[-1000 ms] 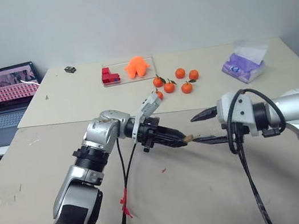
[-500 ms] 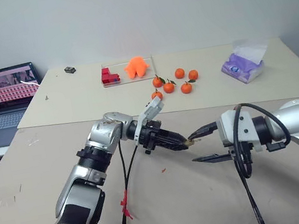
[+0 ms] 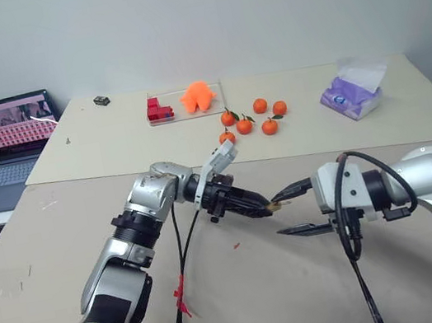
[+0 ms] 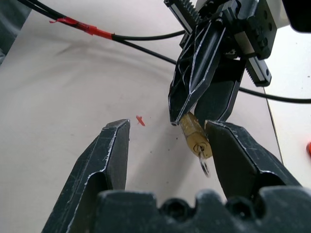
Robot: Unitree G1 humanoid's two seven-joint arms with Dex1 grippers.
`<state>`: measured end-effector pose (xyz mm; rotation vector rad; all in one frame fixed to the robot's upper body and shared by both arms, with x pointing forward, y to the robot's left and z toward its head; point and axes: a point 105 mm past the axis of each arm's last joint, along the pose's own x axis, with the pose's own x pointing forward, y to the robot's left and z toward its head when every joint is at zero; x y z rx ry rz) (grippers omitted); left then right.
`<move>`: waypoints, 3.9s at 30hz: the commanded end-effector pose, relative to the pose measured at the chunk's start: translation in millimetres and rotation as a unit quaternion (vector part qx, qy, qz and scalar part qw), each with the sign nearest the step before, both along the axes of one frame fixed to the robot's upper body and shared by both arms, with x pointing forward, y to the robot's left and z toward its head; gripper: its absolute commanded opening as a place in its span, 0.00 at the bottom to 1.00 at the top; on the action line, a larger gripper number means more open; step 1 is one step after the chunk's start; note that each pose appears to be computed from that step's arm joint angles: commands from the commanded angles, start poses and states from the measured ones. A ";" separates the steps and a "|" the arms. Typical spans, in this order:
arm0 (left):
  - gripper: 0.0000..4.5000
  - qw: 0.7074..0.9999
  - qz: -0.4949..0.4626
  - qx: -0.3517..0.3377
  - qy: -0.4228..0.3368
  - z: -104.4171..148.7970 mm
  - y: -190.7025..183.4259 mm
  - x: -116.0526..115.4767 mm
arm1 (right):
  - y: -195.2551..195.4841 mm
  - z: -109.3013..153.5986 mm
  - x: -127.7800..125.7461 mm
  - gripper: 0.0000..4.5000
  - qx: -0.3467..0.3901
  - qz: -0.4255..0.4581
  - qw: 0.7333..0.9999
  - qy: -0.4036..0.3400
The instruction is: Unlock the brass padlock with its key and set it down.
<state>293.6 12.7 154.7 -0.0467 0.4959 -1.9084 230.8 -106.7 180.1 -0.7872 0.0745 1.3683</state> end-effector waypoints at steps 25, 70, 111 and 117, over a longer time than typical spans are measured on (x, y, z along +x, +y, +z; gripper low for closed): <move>0.18 0.999 -0.025 -0.025 -0.027 25.0 -5.0 -8.7 | 6.3 9.0 6.0 0.13 0.013 0.004 0.999 -0.032; 0.18 0.999 -0.045 -0.023 -0.017 24.4 -2.0 -18.8 | 2.2 23.9 34.2 0.12 -0.027 0.025 0.976 -0.214; 0.18 1.000 -0.007 -0.006 -0.026 20.5 8.7 13.8 | -0.6 47.6 18.9 0.41 0.000 0.030 0.971 -0.236; 0.18 1.000 -0.012 -0.012 -0.021 19.2 4.2 12.8 | 2.4 50.8 16.3 0.41 0.005 0.030 0.971 -0.236</move>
